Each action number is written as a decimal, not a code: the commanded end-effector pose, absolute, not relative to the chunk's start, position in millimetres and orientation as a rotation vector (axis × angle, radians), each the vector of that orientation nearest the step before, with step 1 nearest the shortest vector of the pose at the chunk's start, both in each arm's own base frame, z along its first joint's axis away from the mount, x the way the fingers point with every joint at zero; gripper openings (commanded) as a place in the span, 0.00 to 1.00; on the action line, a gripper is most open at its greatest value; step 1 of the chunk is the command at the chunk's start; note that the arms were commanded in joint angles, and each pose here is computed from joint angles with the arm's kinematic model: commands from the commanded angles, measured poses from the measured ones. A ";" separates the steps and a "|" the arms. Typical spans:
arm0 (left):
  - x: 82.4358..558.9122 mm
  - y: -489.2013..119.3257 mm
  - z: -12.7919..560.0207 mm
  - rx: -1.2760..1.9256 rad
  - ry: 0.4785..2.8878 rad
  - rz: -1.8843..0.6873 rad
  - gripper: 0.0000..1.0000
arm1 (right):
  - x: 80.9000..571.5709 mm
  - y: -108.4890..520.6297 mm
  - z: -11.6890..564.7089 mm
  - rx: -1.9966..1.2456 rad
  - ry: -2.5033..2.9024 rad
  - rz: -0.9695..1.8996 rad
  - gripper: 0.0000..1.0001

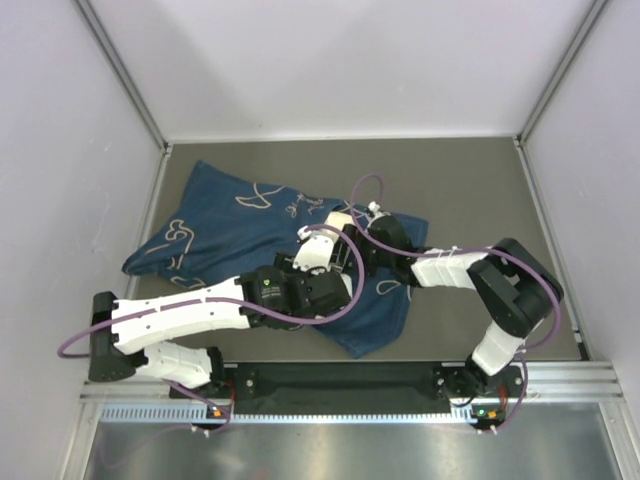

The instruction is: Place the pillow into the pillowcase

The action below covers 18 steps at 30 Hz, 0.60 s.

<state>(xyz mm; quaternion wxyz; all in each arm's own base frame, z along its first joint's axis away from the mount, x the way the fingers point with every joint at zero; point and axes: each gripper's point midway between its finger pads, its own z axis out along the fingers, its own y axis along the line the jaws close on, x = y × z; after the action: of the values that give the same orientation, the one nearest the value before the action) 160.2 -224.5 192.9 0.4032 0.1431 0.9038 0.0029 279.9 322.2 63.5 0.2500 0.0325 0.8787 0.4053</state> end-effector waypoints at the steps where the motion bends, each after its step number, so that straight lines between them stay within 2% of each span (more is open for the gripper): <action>1: 153.8 -218.6 188.6 0.342 2.288 0.013 0.81 | 292.9 358.0 95.2 0.068 2.261 1.258 0.91; 2: 152.3 -218.9 185.6 0.348 2.290 0.018 0.81 | 295.7 362.6 103.3 0.059 2.227 1.290 0.73; 3: 149.8 -221.2 182.2 0.354 2.294 0.021 0.81 | 297.5 368.1 114.0 0.041 2.200 1.325 0.59; 4: 149.4 -221.6 181.2 0.354 2.290 0.026 0.80 | 298.6 371.3 122.2 0.028 2.178 1.343 0.51; 5: 146.7 -222.6 178.3 0.367 2.289 0.034 0.80 | 298.7 373.6 131.3 0.019 2.158 1.356 0.31; 6: 145.1 -223.0 177.9 0.353 2.289 0.029 0.79 | 299.9 376.9 152.3 -0.004 2.107 1.373 0.18; 8: 141.6 -224.4 178.2 0.360 2.277 0.020 0.78 | 296.5 379.3 170.9 -0.031 2.078 1.375 0.00; 11: 139.3 -225.9 180.8 0.356 2.262 0.004 0.78 | 289.6 383.6 215.8 -0.092 1.982 1.392 0.00; 14: 145.1 -223.0 188.1 0.331 2.225 0.049 0.88 | 281.6 384.2 241.6 -0.105 1.945 1.396 0.00; 15: 147.0 -222.7 190.5 0.326 2.216 0.063 0.98 | 278.6 384.5 250.5 -0.102 1.933 1.407 0.00; 18: 156.4 -221.0 198.0 0.345 2.162 0.172 0.98 | 270.3 387.0 267.2 -0.092 1.908 1.439 0.00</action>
<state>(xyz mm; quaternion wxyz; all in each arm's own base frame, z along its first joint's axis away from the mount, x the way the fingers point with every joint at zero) 144.1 -224.8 181.8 0.4200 0.1501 0.8944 0.0327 271.5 376.7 183.3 0.3079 -0.0244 0.8083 0.5013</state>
